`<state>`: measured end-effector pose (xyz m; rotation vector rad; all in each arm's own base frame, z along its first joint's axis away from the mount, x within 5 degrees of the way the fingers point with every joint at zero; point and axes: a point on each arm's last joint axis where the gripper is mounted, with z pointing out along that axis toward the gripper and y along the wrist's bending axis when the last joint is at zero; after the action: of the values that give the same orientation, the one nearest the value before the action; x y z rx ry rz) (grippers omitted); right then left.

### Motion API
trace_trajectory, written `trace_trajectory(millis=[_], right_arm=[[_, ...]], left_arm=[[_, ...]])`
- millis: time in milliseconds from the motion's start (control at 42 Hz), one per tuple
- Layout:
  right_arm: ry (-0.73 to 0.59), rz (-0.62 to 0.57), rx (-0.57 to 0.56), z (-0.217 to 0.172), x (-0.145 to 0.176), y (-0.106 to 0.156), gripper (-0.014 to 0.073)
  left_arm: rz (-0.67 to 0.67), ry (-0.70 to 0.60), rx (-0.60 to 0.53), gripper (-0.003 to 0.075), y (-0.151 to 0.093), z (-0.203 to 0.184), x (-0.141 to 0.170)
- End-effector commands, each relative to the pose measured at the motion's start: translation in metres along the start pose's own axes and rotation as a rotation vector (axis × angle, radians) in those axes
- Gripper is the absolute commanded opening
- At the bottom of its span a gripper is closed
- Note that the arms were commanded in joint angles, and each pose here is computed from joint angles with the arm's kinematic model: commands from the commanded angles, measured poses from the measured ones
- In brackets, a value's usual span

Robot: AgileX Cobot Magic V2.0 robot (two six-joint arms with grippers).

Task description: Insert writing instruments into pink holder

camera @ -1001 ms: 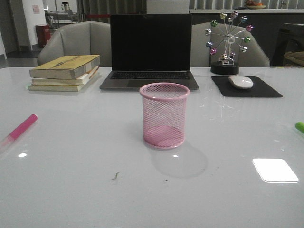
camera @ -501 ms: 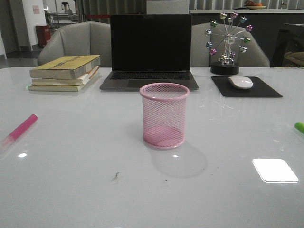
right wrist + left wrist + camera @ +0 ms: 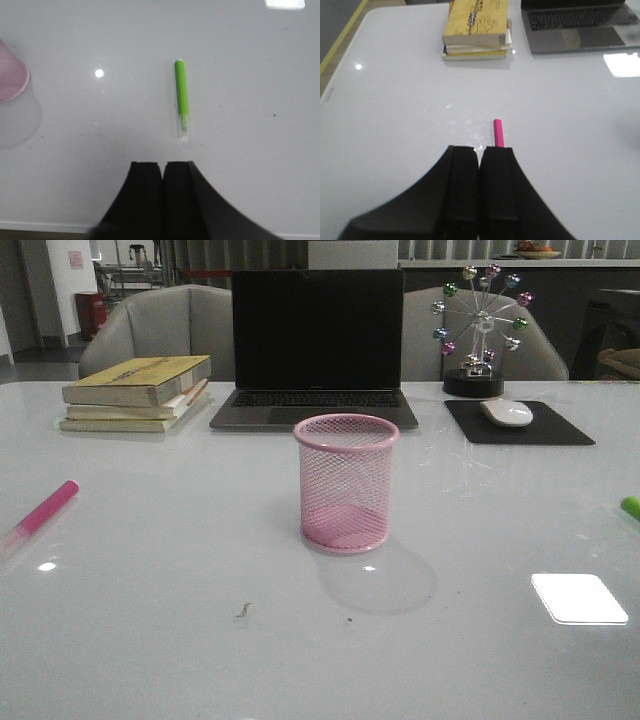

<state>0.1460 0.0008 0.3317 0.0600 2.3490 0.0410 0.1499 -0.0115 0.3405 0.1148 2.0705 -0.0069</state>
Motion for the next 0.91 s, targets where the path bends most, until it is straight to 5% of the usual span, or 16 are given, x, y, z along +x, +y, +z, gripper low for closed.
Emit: trace_trajectory(millis=[0, 286, 381, 477, 596, 882], right_arm=[[-0.030, -0.008, 0.009, 0.006, -0.013, -0.001, 0.0070], [0.067, -0.007, 0.014, 0.035, -0.017, -0.001, 0.0083], [0.094, -0.007, 0.015, 0.043, -0.017, -0.002, 0.0209], [0.104, -0.007, 0.016, 0.052, -0.019, -0.002, 0.0440], [0.106, -0.003, 0.018, 0.068, -0.023, -0.002, 0.0554], [0.225, 0.078, 0.068, 0.124, -0.047, -0.024, 0.0549]], left_arm=[[-0.004, -0.046, 0.012, 0.0097, -0.001, 0.011, -0.014], [-0.006, 0.108, 0.019, 0.0106, -0.003, 0.051, -0.005], [-0.011, 0.130, 0.022, 0.0200, -0.004, 0.058, -0.003], [-0.029, 0.122, 0.031, 0.0420, -0.005, 0.059, -0.004], [-0.009, 0.117, 0.055, 0.0621, -0.010, 0.058, -0.005], [0.121, 0.110, 0.261, 0.0636, -0.059, 0.050, -0.003]])
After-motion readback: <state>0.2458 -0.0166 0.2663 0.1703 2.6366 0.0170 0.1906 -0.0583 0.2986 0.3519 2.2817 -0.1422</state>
